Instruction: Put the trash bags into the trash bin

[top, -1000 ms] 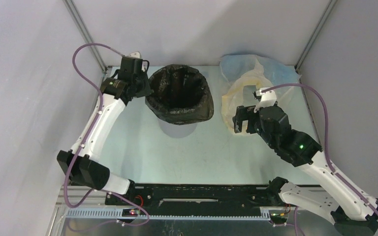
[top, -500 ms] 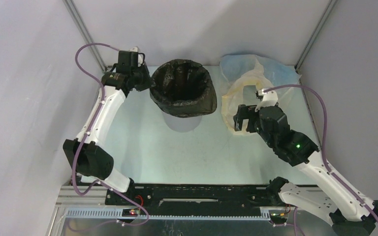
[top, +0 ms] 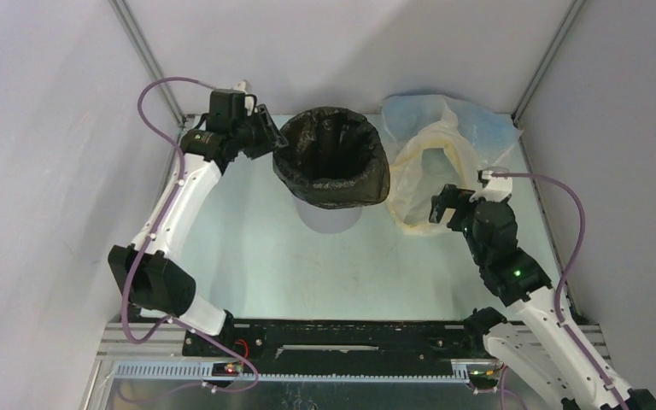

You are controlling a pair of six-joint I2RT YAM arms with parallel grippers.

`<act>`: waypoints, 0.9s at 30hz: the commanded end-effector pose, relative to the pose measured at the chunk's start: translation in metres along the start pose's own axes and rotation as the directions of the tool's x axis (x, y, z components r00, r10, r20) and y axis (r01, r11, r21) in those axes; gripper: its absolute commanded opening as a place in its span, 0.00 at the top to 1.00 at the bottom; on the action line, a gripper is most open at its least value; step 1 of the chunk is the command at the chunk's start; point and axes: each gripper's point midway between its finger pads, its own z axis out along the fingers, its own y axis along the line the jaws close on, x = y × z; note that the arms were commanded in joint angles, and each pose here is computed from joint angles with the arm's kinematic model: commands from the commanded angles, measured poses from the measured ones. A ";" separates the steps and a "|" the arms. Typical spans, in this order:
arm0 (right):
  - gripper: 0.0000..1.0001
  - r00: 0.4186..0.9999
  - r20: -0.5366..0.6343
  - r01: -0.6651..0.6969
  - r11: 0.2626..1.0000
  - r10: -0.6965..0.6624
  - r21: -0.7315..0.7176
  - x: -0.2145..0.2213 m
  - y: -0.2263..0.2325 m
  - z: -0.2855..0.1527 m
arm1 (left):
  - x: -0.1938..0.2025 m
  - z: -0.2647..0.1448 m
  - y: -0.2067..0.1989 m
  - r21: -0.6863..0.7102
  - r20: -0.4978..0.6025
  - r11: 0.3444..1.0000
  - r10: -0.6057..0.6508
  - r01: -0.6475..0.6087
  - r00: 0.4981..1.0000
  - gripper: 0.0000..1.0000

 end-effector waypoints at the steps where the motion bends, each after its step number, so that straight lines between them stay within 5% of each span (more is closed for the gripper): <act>1: 0.00 0.986 0.166 -0.004 0.999 0.010 -0.037 -0.023 -0.001 0.004 | -0.022 -0.037 -0.020 0.072 0.114 0.997 0.019 -0.028 0.993 0.46; 7: 0.00 0.975 0.201 0.097 0.995 -0.092 -0.013 -0.021 -0.007 0.010 | -0.035 -0.078 0.009 -0.064 0.274 0.998 0.021 -0.003 0.962 0.01; 14: 0.00 0.967 0.165 0.182 0.980 -0.194 0.085 -0.010 -0.026 0.024 | -0.027 -0.124 0.053 -0.147 0.503 0.988 0.035 0.046 0.864 0.00; 21: 0.05 0.948 0.261 0.192 0.981 -0.182 -0.013 0.012 -0.033 0.042 | -0.019 -0.161 0.103 -0.216 0.721 0.964 0.049 0.156 0.691 0.00; 27: 0.02 0.916 0.325 0.239 0.971 -0.235 0.028 0.029 -0.049 0.061 | 0.005 -0.148 0.140 -0.269 0.757 0.934 0.054 0.235 0.651 0.00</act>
